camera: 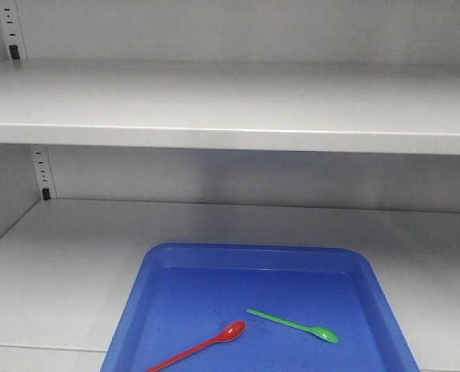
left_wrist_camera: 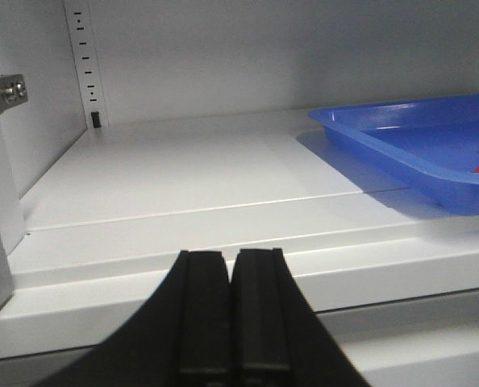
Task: Sort red and green spoons into left cabinet
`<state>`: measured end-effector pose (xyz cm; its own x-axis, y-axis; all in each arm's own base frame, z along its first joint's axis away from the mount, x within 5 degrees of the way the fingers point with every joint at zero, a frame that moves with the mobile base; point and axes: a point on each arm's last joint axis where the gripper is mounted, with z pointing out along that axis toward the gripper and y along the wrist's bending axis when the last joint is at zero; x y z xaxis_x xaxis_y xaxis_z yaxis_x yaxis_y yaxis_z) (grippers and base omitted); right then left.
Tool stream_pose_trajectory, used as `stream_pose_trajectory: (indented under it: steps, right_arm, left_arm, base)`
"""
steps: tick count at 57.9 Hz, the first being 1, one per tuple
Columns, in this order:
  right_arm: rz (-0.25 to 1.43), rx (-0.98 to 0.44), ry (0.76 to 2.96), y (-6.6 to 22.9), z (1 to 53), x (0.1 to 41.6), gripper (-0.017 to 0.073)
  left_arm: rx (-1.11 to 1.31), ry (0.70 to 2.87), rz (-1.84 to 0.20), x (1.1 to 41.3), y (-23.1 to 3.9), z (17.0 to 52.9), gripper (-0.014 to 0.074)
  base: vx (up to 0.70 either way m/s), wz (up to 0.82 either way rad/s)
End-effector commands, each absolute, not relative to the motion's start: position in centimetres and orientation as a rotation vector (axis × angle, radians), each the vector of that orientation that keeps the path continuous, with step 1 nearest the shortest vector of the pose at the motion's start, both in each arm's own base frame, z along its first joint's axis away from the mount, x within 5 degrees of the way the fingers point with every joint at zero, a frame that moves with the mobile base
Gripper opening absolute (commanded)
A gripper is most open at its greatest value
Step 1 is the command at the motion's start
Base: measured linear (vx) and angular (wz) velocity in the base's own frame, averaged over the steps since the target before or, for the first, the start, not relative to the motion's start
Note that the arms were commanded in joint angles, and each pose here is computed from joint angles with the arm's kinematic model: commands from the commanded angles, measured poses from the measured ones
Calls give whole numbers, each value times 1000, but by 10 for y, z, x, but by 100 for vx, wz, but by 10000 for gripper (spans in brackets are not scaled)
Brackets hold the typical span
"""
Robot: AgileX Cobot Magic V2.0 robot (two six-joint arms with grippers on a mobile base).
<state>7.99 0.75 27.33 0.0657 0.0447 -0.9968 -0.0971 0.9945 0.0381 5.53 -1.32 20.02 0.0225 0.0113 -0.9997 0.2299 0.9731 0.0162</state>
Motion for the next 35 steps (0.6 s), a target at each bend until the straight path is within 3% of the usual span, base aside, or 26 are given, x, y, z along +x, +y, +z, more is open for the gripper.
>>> stream_pose_trajectory:
  steps: [1, 14, 35]
  right_arm:
    - [102, 41, 1391, 2, 264, 70, -6]
    - [21, 121, 1393, -5, 221, 59, -6]
    - [-28, 17, 1498, -2, 201, 56, -6]
  left_arm:
    - [164, 1445, -186, 53, -12, 209, 0]
    - [164, 1445, -186, 53, -12, 209, 0]
    - [164, 1444, -186, 53, -12, 209, 0]
  base:
    - [0, 0]
    - [0, 0]
    - [0, 0]
